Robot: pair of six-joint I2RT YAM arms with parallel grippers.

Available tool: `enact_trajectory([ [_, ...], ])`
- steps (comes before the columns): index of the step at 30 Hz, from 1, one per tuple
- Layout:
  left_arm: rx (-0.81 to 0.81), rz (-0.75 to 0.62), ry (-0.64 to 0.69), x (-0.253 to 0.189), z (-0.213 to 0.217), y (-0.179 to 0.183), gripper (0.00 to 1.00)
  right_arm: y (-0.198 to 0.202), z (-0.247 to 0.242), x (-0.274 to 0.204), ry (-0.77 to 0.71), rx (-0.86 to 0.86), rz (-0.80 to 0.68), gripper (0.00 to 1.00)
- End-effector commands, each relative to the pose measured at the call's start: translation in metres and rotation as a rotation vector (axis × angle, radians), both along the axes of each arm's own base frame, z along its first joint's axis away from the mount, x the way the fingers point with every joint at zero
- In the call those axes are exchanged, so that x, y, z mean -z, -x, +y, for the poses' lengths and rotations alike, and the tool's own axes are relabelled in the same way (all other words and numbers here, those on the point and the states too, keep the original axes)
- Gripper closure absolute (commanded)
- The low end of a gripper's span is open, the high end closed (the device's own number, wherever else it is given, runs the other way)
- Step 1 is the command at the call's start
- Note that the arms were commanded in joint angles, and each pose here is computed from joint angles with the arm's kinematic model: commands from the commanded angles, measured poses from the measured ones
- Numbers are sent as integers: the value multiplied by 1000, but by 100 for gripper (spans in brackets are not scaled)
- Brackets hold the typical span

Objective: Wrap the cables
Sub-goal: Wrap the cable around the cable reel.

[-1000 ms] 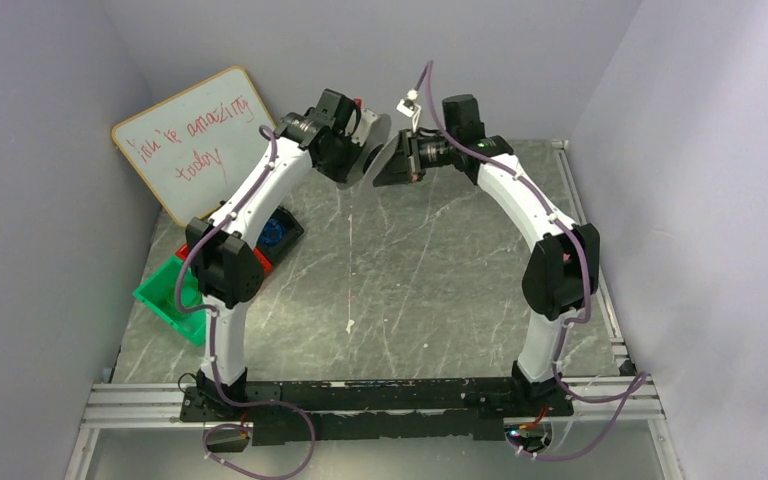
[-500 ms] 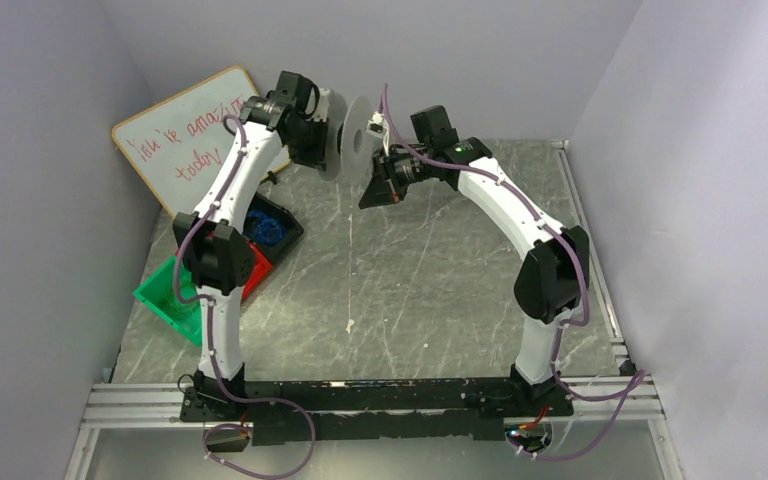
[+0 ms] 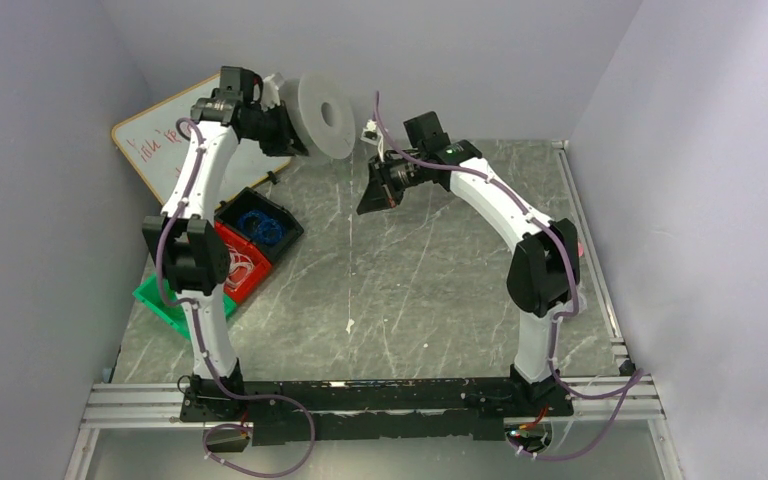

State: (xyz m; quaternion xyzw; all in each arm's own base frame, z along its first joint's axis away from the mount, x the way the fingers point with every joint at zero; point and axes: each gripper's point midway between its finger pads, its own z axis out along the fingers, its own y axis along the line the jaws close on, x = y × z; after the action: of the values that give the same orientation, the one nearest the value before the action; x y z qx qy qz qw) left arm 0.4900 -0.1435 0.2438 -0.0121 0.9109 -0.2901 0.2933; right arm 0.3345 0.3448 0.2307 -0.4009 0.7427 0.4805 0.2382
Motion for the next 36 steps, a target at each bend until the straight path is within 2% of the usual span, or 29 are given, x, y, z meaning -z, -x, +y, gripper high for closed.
enact_trajectory([
  [1, -29, -360, 134, -115, 20, -16, 98, 16, -10, 2, -3, -31, 105, 96],
  [8, 204, -398, 264, -127, -3, 17, 98, -14, -34, 12, -26, 62, 160, 97],
  [13, 400, -446, 289, -133, -14, 51, 98, -39, -64, 14, -79, 141, 229, 98],
  [17, 547, -529, 223, -132, -15, 76, 98, -57, -89, 11, -125, 197, 264, 98],
  [23, 671, -538, 112, -111, -8, 105, 98, -79, -121, 7, -168, 273, 288, 99],
  [31, 747, -531, -32, -90, 1, 119, 98, -95, -156, -6, -213, 344, 295, 100],
  [36, 776, -508, -177, -70, 6, 117, 98, -96, -173, -30, -268, 352, 282, 100],
])
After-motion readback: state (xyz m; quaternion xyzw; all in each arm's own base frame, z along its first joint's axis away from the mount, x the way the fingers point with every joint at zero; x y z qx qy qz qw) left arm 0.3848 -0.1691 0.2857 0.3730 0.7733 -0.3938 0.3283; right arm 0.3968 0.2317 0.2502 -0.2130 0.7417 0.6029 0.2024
